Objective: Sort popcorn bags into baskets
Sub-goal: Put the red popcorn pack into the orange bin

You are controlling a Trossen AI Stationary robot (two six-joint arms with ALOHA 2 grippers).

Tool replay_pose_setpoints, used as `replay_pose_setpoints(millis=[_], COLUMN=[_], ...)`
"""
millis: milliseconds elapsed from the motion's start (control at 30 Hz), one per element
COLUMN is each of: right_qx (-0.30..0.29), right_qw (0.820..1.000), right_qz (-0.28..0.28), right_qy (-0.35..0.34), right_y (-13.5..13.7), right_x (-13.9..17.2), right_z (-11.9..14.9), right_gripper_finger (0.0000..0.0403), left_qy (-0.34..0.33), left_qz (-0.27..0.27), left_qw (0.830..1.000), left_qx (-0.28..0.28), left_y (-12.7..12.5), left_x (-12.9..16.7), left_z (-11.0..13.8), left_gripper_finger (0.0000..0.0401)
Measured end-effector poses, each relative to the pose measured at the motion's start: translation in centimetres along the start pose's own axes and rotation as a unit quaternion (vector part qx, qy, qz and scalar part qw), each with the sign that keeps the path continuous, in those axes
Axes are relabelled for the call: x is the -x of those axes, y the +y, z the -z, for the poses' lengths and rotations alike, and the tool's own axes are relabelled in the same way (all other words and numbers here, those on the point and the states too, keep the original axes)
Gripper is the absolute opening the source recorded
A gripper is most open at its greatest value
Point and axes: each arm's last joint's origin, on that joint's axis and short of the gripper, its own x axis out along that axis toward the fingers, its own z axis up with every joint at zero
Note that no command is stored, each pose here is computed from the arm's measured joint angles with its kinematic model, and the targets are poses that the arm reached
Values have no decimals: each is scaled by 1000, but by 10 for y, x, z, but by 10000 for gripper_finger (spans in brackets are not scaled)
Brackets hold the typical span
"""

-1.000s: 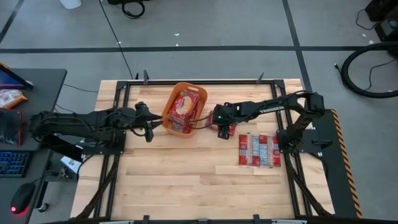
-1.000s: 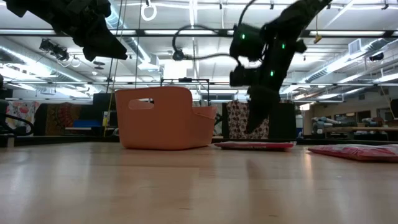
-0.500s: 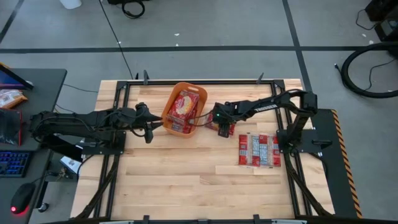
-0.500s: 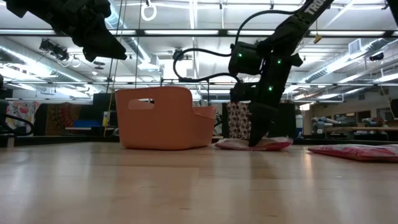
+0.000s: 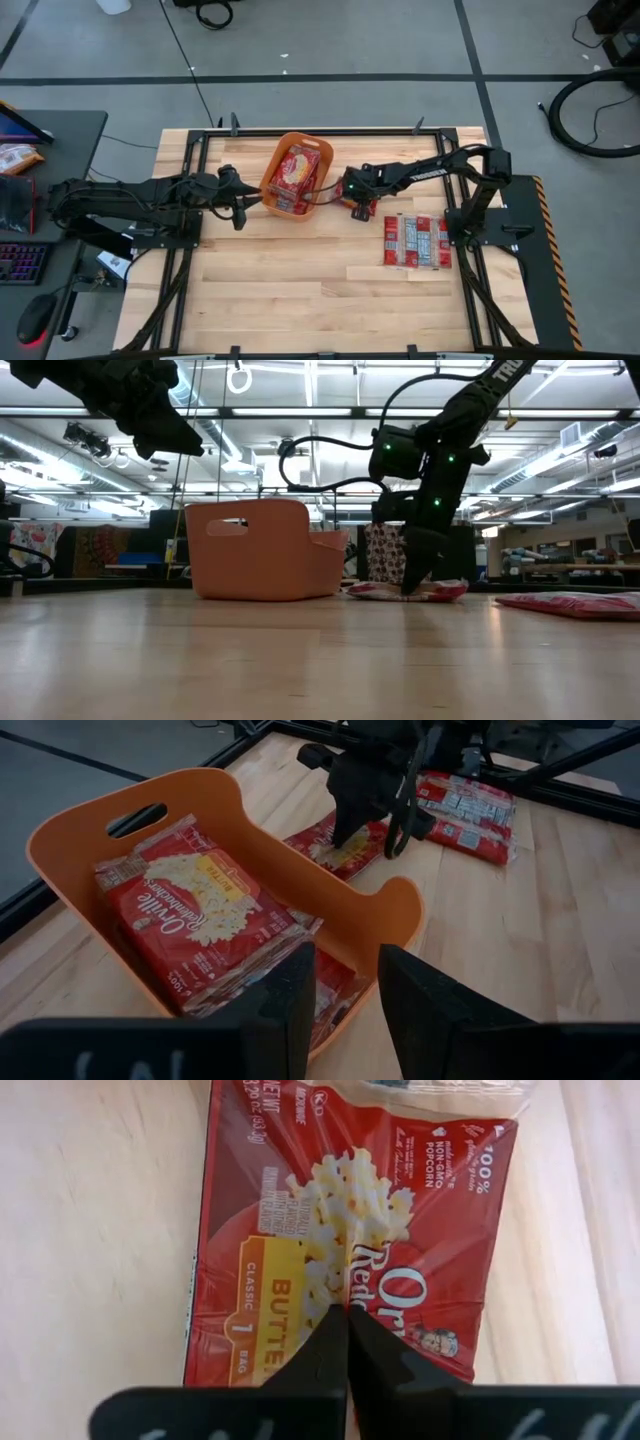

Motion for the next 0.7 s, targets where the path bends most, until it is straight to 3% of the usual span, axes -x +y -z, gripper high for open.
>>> replay_pose_setpoints(millis=[200,433,567,700], right_qx=[27,32,15,14], right_qw=[999,996,996,999], right_qz=[29,73,31,21], right_qy=[11,-40,-79,-37], right_y=[6,5,3,1], right_x=[12,65,86,80], right_z=[-5,-20,-23,-14], right_gripper_finger=[3,2,4,36], left_qy=[0,0,0,0], left_qz=[0,0,0,0], left_qw=[1000,1000,1000,1000], left_qx=[0,0,0,0], left_y=[0,0,0,0], left_x=[0,0,0,0], left_z=[0,0,0,0], left_gripper_finger=[116,116,116,116])
